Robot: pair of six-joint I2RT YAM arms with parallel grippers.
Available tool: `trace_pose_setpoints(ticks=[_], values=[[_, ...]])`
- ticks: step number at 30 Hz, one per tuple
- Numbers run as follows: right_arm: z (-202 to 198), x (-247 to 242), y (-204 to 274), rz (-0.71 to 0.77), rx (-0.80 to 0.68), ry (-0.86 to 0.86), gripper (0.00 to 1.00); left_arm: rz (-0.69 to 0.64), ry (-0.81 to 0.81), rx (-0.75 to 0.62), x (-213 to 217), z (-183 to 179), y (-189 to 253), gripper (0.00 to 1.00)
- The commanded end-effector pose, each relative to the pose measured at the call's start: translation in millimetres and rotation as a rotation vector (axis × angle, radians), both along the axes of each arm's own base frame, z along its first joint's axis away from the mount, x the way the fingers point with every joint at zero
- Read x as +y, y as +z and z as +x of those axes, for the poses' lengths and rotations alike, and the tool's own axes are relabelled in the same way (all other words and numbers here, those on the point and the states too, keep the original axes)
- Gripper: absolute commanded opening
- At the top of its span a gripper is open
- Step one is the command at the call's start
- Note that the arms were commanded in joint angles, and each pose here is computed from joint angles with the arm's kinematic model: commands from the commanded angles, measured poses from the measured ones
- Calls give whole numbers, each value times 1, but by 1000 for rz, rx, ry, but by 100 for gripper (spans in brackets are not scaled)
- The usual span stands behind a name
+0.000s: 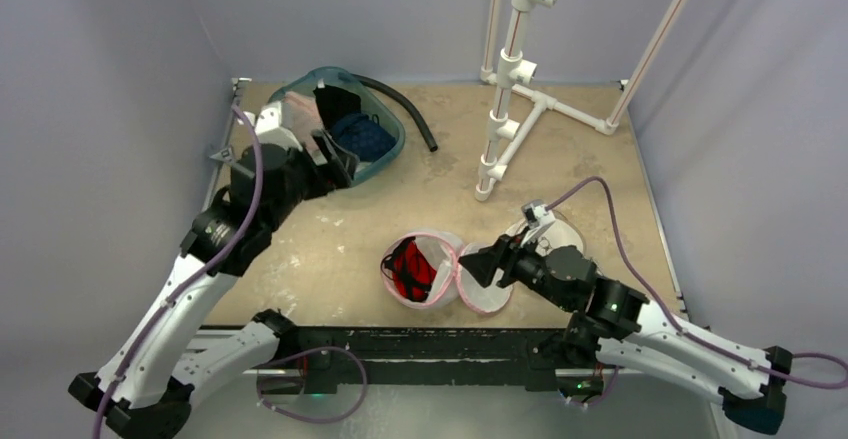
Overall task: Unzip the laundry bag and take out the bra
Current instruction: Pick up the bra from the laundry bag.
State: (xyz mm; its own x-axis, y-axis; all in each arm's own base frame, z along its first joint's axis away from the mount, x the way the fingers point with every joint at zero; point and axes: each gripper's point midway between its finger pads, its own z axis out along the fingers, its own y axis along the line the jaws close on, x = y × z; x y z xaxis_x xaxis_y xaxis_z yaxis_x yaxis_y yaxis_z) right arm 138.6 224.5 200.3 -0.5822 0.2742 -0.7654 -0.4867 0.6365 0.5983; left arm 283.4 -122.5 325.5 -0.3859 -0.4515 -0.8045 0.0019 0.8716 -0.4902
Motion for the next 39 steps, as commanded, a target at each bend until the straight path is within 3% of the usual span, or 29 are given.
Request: trace_pose_setpoints(ticks=[1, 13, 19, 26, 39], values=[[4, 21, -9, 14, 11, 31, 66, 95, -200, 234, -28, -55, -80, 85], [26, 51, -49, -108, 187, -52, 65, 47, -431, 333, -87, -117, -130, 87], [30, 50, -59, -155, 223, -86, 62, 79, -480, 324, -122, -132, -142, 80], [29, 43, -63, -178, 234, -107, 58, 232, -413, 376, -129, -126, -172, 72], [26, 43, -70, -186, 228, -85, 51, 315, -385, 430, -137, -119, -203, 67]])
